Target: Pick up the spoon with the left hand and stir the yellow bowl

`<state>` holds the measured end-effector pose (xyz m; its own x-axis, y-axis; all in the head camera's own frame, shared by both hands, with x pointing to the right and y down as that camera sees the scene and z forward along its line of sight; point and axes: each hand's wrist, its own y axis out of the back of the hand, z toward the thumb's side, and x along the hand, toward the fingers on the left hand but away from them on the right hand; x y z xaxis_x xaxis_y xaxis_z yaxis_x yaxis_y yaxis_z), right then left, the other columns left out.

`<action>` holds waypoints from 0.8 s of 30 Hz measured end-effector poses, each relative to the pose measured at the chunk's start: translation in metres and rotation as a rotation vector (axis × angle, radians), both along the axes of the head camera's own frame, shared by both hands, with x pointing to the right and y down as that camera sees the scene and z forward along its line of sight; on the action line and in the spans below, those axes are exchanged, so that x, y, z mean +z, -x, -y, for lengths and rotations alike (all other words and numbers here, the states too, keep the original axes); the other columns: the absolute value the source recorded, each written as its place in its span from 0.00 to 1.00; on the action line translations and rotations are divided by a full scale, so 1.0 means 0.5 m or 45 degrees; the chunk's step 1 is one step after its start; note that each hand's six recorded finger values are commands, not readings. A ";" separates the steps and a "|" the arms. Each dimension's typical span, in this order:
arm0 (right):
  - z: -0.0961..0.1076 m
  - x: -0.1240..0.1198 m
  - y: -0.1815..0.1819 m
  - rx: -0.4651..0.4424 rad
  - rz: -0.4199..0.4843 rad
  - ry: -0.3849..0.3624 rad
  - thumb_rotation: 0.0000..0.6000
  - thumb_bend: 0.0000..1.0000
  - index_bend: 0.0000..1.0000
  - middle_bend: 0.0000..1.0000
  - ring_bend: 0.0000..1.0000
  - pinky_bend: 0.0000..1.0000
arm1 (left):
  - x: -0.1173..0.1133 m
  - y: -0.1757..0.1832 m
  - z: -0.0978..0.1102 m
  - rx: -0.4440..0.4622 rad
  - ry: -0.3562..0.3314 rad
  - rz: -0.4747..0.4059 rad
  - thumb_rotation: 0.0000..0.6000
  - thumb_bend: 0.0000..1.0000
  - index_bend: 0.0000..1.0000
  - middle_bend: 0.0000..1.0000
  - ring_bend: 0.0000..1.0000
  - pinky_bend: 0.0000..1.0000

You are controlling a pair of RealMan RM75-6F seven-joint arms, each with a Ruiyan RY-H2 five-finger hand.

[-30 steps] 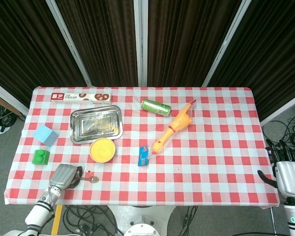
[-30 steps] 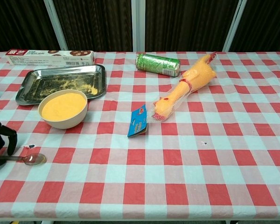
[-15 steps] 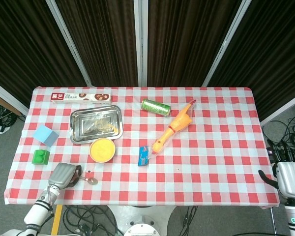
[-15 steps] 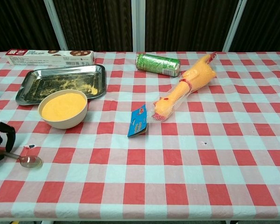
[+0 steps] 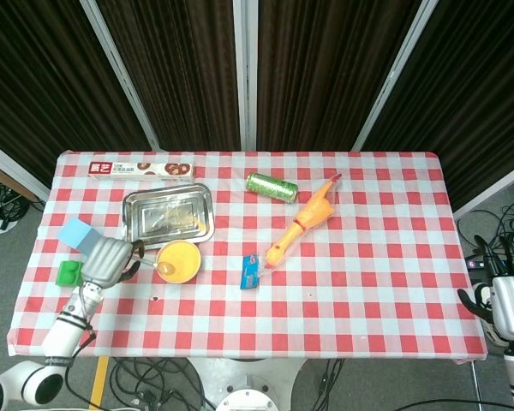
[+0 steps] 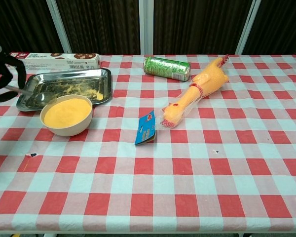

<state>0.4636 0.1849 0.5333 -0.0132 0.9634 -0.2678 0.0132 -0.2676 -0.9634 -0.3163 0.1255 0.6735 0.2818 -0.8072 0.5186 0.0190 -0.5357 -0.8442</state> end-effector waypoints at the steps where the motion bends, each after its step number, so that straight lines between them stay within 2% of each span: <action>1: 0.000 -0.001 -0.001 0.002 0.000 -0.001 1.00 0.14 0.07 0.27 0.04 0.15 | 0.003 -0.006 0.010 0.001 -0.001 -0.001 1.00 0.40 0.63 0.91 0.87 0.95; 5: -0.004 -0.005 -0.007 0.016 -0.002 -0.003 1.00 0.14 0.07 0.27 0.04 0.15 | 0.035 -0.031 0.040 0.015 0.028 0.036 1.00 0.40 0.63 0.91 0.87 0.95; 11: -0.008 -0.007 -0.014 0.031 -0.004 -0.001 1.00 0.14 0.07 0.27 0.04 0.15 | 0.072 -0.049 0.041 0.046 0.053 0.120 1.00 0.40 0.62 0.90 0.87 0.95; 19: -0.005 -0.007 -0.011 0.029 0.016 -0.006 1.00 0.15 0.07 0.27 0.04 0.15 | 0.086 -0.050 0.027 0.059 0.094 0.157 1.00 0.36 0.50 0.89 0.87 0.95; 24: 0.003 -0.019 -0.011 0.019 0.011 -0.031 1.00 0.15 0.07 0.27 0.04 0.15 | 0.082 -0.051 0.029 0.064 0.099 0.156 1.00 0.34 0.48 0.89 0.86 0.95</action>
